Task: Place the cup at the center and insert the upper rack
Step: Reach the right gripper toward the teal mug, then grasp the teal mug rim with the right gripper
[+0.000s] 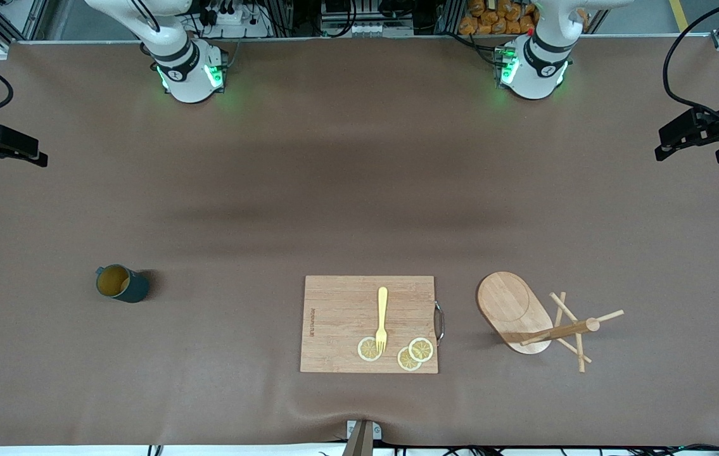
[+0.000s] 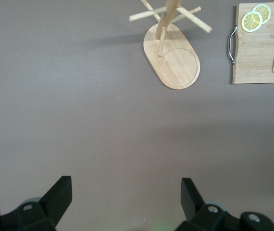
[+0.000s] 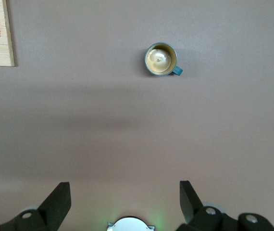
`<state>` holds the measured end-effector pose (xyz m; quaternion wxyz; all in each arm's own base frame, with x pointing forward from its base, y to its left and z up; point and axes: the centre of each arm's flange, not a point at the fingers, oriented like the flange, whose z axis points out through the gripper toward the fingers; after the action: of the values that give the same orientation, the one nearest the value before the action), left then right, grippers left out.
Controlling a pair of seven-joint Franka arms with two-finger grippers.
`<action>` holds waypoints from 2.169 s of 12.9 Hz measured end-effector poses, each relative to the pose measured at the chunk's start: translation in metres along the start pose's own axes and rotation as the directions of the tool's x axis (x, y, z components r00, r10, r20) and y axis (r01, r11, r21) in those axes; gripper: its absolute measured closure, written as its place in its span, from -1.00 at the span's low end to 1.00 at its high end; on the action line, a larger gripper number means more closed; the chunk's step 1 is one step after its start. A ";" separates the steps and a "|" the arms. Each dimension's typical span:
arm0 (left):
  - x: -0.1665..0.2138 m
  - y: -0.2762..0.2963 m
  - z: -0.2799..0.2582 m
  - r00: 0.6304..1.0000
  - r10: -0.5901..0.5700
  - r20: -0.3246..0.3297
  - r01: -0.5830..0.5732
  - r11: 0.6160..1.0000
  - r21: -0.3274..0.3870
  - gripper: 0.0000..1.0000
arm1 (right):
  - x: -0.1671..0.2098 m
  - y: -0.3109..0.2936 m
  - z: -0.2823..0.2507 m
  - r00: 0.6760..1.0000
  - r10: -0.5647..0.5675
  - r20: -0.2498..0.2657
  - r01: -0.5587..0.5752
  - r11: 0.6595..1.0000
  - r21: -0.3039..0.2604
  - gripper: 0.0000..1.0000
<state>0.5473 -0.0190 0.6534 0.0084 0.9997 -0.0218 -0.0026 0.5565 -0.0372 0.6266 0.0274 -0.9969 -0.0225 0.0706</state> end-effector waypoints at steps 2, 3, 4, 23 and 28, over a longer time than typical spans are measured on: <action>0.000 0.000 0.000 1.000 0.000 0.000 0.000 1.000 0.000 -1.00 | 0.000 0.001 0.000 1.000 0.003 -0.003 -0.003 1.000 -0.001 -1.00; 0.000 0.000 -0.001 1.000 0.000 -0.001 0.000 1.000 0.000 -1.00 | 0.000 0.001 0.000 1.000 0.006 -0.004 -0.006 1.000 -0.002 -1.00; 0.000 0.000 -0.001 1.000 0.001 -0.002 -0.001 1.000 0.000 -1.00 | 0.000 0.002 -0.001 1.000 0.008 -0.005 -0.009 1.000 -0.003 -1.00; 0.008 -0.004 0.015 1.000 -0.008 0.030 0.008 1.000 0.000 -1.00 | 0.138 0.037 0.277 0.995 0.036 -0.092 -0.039 0.999 -0.023 -1.00; 0.008 -0.007 0.015 1.000 -0.013 0.029 0.013 1.000 0.000 -1.00 | 0.149 0.035 0.327 0.993 0.031 -0.113 -0.034 0.999 -0.029 -1.00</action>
<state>0.5557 -0.0128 0.6386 0.0080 0.9997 -0.0156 -0.0169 0.6592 -0.0485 0.2808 0.0123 -0.9998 -0.0059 0.0146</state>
